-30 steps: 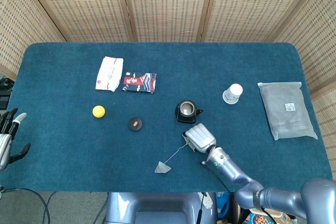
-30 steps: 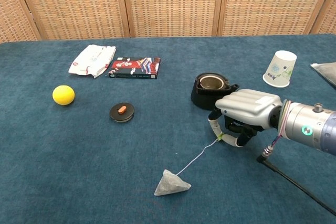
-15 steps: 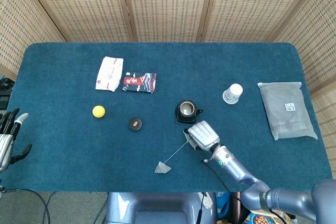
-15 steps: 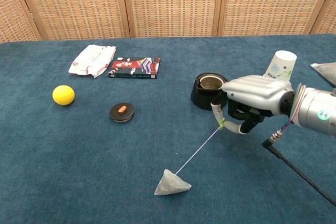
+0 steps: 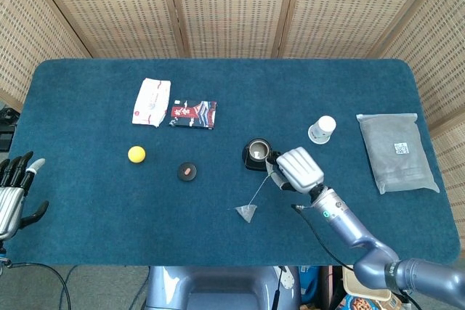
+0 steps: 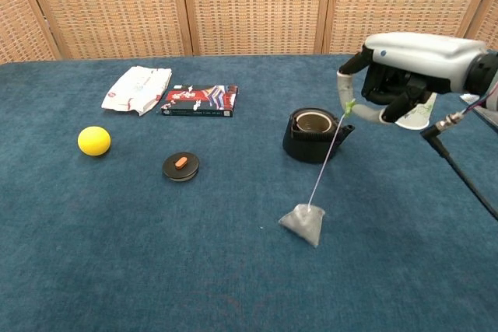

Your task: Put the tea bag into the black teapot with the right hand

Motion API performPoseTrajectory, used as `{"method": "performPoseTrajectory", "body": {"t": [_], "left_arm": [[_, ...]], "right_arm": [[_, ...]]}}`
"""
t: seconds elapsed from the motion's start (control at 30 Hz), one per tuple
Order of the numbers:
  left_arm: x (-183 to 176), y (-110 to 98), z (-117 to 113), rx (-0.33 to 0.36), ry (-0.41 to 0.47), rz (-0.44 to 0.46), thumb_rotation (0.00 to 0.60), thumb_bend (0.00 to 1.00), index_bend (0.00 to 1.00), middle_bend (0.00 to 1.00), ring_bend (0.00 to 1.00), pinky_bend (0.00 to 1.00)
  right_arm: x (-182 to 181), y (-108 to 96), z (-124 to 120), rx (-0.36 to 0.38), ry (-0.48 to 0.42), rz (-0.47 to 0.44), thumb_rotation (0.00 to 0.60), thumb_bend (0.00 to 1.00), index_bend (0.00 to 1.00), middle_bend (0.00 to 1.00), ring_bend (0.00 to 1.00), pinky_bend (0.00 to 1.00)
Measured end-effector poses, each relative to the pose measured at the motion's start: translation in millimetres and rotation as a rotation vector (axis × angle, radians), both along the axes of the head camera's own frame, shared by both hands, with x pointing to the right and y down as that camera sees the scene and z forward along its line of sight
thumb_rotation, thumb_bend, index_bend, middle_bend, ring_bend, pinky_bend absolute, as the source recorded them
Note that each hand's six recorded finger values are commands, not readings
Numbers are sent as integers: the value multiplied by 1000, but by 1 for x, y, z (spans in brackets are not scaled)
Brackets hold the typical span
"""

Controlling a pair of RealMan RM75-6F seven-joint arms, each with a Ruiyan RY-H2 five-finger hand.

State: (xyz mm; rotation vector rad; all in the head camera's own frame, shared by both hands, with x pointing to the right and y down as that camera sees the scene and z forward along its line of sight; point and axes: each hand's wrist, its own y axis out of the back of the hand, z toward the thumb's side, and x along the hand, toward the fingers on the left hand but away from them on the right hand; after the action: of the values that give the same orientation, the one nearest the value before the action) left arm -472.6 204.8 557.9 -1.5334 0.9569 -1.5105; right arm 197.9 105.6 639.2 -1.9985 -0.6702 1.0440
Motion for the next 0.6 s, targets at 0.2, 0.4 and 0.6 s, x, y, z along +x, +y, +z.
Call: {"method": "performPoseTrajectory", "body": {"t": [0.2, 0.4, 0.6], "left_arm": [[0, 2, 1, -6, 0, -3, 600, 339, 101, 20, 4, 0], [-2, 2, 0, -4, -4, -9, 600, 339, 100, 20, 4, 0], [-3, 2, 1, -7, -5, -10, 600, 339, 100, 20, 4, 0]], "right_arm": [[5, -17, -19, 6, -40, 14, 600, 645, 636, 999, 942, 955], [6, -28, -25, -7, -59, 33, 600, 645, 638, 999, 942, 955], [5, -41, -29, -18, -79, 48, 600, 646, 642, 999, 941, 955]]}}
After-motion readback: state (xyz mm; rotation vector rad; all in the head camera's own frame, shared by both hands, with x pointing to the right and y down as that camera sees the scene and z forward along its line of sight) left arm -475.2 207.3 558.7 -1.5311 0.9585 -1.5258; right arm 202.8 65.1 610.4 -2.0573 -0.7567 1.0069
